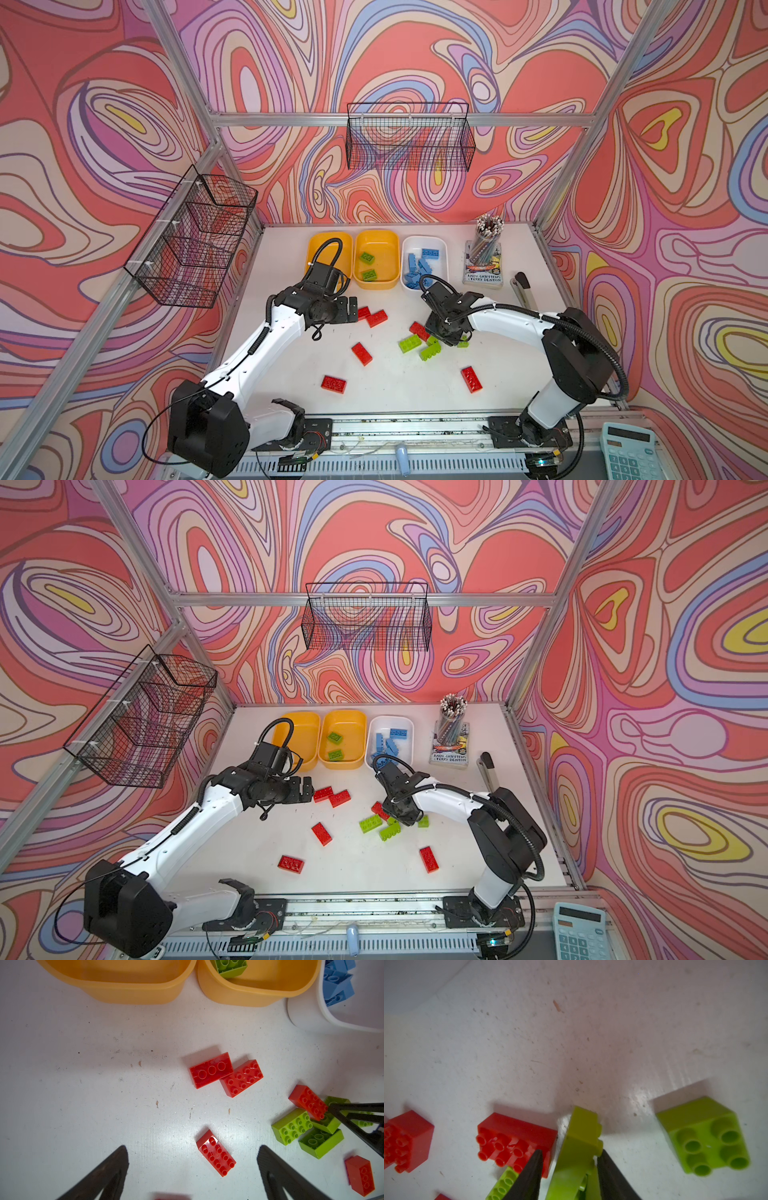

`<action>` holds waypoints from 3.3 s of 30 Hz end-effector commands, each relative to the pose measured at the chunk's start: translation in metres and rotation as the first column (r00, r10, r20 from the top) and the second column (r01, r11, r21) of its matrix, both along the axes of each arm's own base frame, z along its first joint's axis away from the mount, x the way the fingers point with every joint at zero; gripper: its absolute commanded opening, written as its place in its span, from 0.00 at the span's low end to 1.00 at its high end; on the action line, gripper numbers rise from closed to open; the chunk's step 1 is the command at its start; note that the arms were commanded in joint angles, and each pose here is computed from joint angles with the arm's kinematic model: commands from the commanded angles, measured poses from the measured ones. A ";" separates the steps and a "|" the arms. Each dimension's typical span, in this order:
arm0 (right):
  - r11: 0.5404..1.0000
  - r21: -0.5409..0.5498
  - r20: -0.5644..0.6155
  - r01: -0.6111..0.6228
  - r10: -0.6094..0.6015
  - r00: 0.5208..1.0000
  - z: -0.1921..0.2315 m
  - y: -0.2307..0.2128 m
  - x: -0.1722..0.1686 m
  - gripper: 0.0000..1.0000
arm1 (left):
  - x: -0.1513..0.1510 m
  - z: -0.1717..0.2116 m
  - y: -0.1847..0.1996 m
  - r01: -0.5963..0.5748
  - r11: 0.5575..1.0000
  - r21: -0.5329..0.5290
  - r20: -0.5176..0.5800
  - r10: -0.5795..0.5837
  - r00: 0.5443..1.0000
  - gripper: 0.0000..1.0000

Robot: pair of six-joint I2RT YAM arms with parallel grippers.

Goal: Sort the legos into containers by color

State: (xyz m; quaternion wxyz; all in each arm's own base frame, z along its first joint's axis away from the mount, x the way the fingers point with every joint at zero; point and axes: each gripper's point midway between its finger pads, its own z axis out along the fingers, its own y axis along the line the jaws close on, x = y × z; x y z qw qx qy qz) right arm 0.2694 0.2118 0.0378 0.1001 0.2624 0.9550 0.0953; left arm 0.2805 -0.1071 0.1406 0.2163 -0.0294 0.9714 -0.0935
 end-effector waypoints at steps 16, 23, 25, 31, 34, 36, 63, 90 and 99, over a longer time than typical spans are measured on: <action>0.997 -0.074 -0.012 0.003 -0.004 1.000 -0.012 -0.006 0.004 0.41 | -0.005 0.000 0.008 -0.003 1.000 0.012 0.022 0.003 1.000 1.00; 0.995 -0.097 0.009 -0.012 0.013 1.000 0.005 -0.011 0.006 0.40 | 0.000 0.001 0.009 -0.028 0.999 -0.030 0.014 0.028 0.999 1.00; 0.994 -0.105 0.009 -0.016 0.017 1.000 0.004 -0.012 0.006 0.40 | 0.001 0.000 0.009 -0.026 0.999 -0.032 0.012 0.027 1.000 1.00; 0.993 -0.112 -0.004 -0.029 0.029 1.000 -0.005 -0.013 0.009 0.38 | 0.001 0.000 0.008 -0.023 0.999 -0.035 0.004 0.024 1.000 1.00; 0.993 -0.114 0.004 -0.026 0.026 1.000 -0.004 -0.014 0.011 0.37 | 0.001 0.001 0.008 -0.024 0.999 -0.031 0.004 0.024 1.000 1.00; 0.993 -0.116 0.014 -0.023 0.025 1.000 0.000 -0.015 0.012 0.36 | 0.002 0.002 0.008 -0.024 0.999 -0.032 0.005 0.024 1.000 1.00; 0.992 -0.121 0.039 -0.030 0.035 0.999 0.001 -0.026 0.017 0.41 | 0.013 0.004 0.002 -0.021 0.999 -0.036 -0.015 0.021 1.000 0.99; 0.999 -0.053 -0.039 -0.005 0.003 0.999 -0.018 -0.024 0.001 0.40 | 0.019 -0.002 -0.003 -0.020 0.999 -0.049 -0.037 0.018 0.999 0.99; 0.998 -0.065 -0.067 -0.009 0.005 0.998 -0.021 -0.024 -0.001 0.34 | 0.021 -0.006 -0.004 -0.011 0.999 -0.046 -0.046 0.008 0.999 0.99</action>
